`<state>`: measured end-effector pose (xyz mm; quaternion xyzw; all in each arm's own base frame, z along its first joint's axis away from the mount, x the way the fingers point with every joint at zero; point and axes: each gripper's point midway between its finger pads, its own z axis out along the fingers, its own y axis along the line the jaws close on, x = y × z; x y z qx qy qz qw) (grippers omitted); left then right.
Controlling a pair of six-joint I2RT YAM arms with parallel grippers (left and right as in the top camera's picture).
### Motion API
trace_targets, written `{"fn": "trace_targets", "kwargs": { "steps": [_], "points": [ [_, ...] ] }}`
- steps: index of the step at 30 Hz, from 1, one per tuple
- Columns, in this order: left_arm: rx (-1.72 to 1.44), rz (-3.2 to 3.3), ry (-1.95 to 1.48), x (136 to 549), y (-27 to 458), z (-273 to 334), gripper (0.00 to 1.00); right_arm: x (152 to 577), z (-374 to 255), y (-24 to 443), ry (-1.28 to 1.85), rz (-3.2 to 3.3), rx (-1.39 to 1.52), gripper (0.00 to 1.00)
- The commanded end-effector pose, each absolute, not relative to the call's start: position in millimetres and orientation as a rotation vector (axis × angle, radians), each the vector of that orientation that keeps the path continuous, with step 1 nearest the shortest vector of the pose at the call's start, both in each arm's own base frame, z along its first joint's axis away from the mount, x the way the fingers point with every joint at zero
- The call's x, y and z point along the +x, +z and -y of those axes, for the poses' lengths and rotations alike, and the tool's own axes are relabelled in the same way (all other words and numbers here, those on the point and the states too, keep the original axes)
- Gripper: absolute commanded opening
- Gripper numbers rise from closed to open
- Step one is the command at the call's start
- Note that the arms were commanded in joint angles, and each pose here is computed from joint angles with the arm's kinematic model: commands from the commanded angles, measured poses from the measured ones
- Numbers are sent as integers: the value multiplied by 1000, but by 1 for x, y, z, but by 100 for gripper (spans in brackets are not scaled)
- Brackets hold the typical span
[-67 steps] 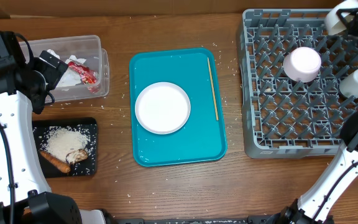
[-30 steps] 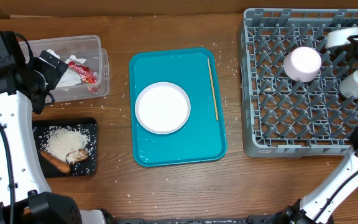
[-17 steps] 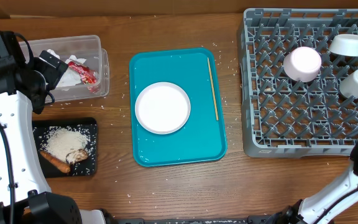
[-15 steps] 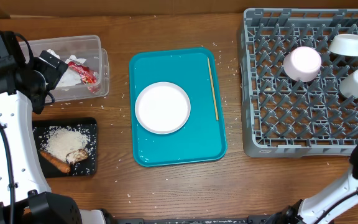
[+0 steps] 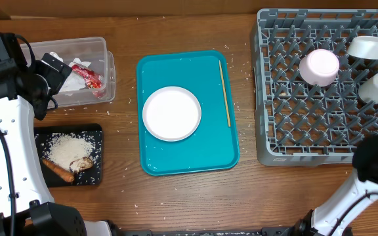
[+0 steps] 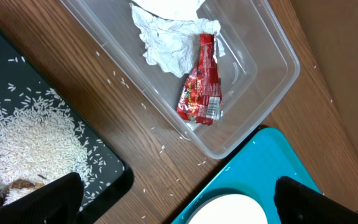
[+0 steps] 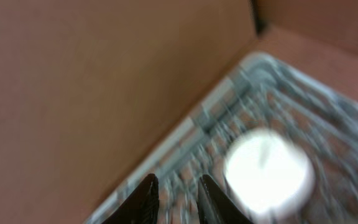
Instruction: Sort waste into correct bins and load items into the dishwasher
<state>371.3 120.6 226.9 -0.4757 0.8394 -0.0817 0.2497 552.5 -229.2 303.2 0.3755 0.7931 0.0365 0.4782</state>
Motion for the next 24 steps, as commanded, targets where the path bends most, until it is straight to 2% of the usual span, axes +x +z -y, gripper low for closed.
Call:
{"fn": "trace_targets", "kwargs": {
  "steps": [1, 5, 11, 24],
  "points": [
    [-1287, -2253, -221, 372, 239, -122, 100, 578, 239, 259, -21, -1991, 858, 24],
    [-1287, -2253, -221, 372, 239, -122, 100, 593, 245, 223, -34, -2013, 872, 24],
    [-1287, -2253, -221, 372, 239, -122, 100, 584, 265, 174, -170, -2080, 964, 23],
    [-1287, -2253, -221, 372, 239, -122, 100, 560, 266, 147, -195, -2206, 1018, 28]
  ]
}}
